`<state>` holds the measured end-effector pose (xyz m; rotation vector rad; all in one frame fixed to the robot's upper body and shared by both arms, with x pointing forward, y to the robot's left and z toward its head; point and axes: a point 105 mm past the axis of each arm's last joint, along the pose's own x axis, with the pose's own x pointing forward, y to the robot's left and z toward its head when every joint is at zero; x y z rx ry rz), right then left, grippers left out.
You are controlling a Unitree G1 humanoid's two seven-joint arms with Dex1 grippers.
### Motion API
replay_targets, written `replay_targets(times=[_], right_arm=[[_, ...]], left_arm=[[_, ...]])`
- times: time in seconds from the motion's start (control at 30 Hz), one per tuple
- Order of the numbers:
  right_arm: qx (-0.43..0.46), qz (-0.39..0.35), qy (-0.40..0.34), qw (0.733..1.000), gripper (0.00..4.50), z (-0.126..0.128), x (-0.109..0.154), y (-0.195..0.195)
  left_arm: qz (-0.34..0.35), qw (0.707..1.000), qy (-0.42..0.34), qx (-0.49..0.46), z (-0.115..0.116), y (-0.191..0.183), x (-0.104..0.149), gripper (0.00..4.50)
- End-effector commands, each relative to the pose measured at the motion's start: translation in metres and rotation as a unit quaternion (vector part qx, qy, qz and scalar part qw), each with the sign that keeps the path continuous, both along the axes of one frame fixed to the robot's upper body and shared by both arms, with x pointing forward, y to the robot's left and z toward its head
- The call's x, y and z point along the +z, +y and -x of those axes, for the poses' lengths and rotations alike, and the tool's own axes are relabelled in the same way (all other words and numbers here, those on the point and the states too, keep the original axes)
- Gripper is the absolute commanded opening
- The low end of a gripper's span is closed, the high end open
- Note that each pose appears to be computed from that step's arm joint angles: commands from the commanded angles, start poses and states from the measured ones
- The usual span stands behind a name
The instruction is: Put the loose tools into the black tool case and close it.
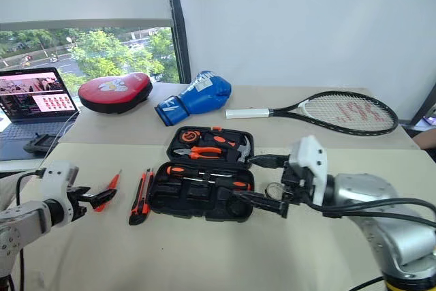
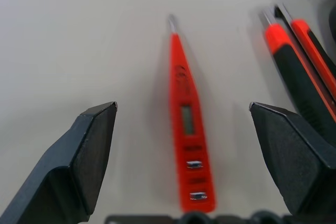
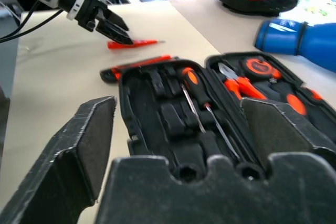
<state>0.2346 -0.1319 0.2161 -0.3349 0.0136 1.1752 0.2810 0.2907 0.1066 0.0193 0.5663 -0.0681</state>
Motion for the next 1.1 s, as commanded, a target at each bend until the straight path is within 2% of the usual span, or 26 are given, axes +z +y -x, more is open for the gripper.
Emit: replay_targets(times=[0.03, 0.17, 0.27, 0.3, 0.37, 0.43, 0.5, 0.63, 0.8, 0.87, 1.0, 1.1], right_arm=[[0.021, 0.002, -0.024, 0.999, 4.5, 0.013, 0.013, 0.001], [0.025, -0.004, -0.028, 0.999, 4.5, 0.021, 0.014, 0.001], [0.025, -0.013, -0.032, 0.999, 4.5, 0.024, 0.016, 0.002], [0.024, -0.018, -0.036, 0.999, 4.5, 0.024, 0.017, 0.003], [0.024, -0.025, -0.043, 0.999, 4.5, 0.025, 0.019, 0.004], [0.021, -0.029, -0.052, 0.998, 4.5, 0.029, 0.02, 0.004], [0.014, -0.034, -0.051, 0.998, 4.5, 0.032, 0.019, 0.003], [-0.021, -0.027, -0.047, 0.998, 4.5, 0.036, 0.012, -0.003], [-0.059, -0.016, -0.038, 0.997, 4.5, 0.048, 0.006, -0.01], [-0.077, -0.011, -0.037, 0.996, 4.5, 0.053, 0.005, -0.012], [-0.106, -0.006, -0.035, 0.994, 4.5, 0.061, 0.003, -0.016], [-0.12, -0.008, -0.031, 0.992, 4.5, 0.066, 0.002, -0.017]], left_arm=[[-0.007, 1.0, 0.019, 0.015, 0.002, 0.004, -0.006, 3.34], [-0.008, 0.999, 0.029, 0.01, 0.004, 0.005, -0.011, 1.87], [0.023, 0.999, -0.019, -0.017, -0.004, -0.004, 0.003, 0.8], [0.049, 0.996, -0.057, -0.044, -0.009, -0.014, 0.016, 0.45], [0.088, 0.985, -0.111, -0.096, -0.016, -0.03, 0.04, 0.45], [0.094, 0.955, -0.156, -0.236, -0.021, -0.065, 0.076, 0.45], [0.082, 0.915, -0.149, -0.365, -0.017, -0.095, 0.091, 0.45], [0.0, 0.83, -0.097, -0.55, -0.025, -0.133, 0.082, 0.45], [-0.088, 0.76, -0.053, -0.642, -0.059, -0.159, 0.06, 0.45], [-0.119, 0.732, -0.033, -0.671, -0.066, -0.163, 0.049, 0.45], [-0.147, 0.7, -0.009, -0.698, -0.074, -0.167, 0.037, 0.45], [-0.165, 0.695, -0.004, -0.7, -0.079, -0.166, 0.032, 0.45]])
